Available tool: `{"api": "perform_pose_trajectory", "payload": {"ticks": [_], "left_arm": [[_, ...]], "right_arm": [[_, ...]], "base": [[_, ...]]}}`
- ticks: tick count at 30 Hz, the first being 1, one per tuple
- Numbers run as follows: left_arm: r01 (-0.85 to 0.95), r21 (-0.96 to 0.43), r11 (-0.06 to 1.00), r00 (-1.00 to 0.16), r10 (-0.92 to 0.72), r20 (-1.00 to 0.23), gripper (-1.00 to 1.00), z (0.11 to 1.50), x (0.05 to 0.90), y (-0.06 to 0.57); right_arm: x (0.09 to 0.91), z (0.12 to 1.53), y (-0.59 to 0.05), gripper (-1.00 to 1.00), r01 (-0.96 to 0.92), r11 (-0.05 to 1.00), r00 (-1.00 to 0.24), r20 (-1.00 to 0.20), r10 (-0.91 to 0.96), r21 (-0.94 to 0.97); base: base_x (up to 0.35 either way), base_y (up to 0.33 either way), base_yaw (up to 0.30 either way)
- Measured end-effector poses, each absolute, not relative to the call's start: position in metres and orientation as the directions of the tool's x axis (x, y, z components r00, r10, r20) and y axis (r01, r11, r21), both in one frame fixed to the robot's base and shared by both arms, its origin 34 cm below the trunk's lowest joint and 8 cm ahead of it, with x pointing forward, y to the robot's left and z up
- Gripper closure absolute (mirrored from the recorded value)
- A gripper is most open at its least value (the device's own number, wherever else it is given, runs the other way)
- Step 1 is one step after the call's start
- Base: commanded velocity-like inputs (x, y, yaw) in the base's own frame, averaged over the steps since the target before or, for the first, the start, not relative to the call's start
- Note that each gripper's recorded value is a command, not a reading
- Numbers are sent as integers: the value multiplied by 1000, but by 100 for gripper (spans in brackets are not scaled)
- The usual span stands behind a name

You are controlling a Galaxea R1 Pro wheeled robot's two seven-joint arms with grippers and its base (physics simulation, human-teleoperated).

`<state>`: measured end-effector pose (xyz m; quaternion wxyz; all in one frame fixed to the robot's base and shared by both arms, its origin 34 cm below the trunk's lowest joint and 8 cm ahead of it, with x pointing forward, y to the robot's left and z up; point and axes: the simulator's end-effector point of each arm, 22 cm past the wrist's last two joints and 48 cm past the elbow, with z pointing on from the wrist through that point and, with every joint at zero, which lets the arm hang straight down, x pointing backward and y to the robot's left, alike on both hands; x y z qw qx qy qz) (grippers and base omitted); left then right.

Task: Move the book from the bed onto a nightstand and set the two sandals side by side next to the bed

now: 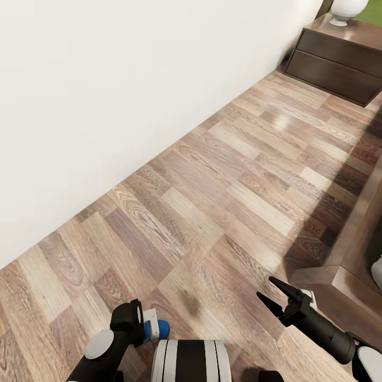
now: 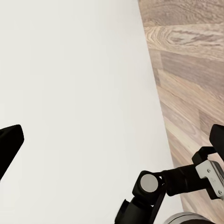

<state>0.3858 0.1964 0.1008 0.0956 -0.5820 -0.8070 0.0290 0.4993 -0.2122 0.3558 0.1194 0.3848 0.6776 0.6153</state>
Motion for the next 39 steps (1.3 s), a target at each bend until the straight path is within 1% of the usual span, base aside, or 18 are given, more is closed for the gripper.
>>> {"api": "perform_pose_trajectory", "payload": {"ticks": [20,23,25,29,39], "left_arm": [[922,-215,321,-296,945,139,-100,80,361,196],[929,-190,317,-295,946,137,-100,79,367,197],[941,-134,311,-293,946,136,-100,77,378,200],[949,-86,305,-292,947,135,-100,76,388,203],[950,-77,302,-291,947,135,-100,75,389,202]], "right_arm": [[490,327,-212,-100,434,-54,-653,355,668,899],[490,328,-212,-100,434,-53,-653,355,669,899],[490,327,-212,-100,434,-53,-653,355,669,899],[490,327,-212,-100,434,-54,-654,355,668,899],[490,327,-212,-100,434,-54,-654,356,668,899]], "base": [[0,0,0],[0,0,0],[0,0,0],[0,0,0],[0,0,0]]}}
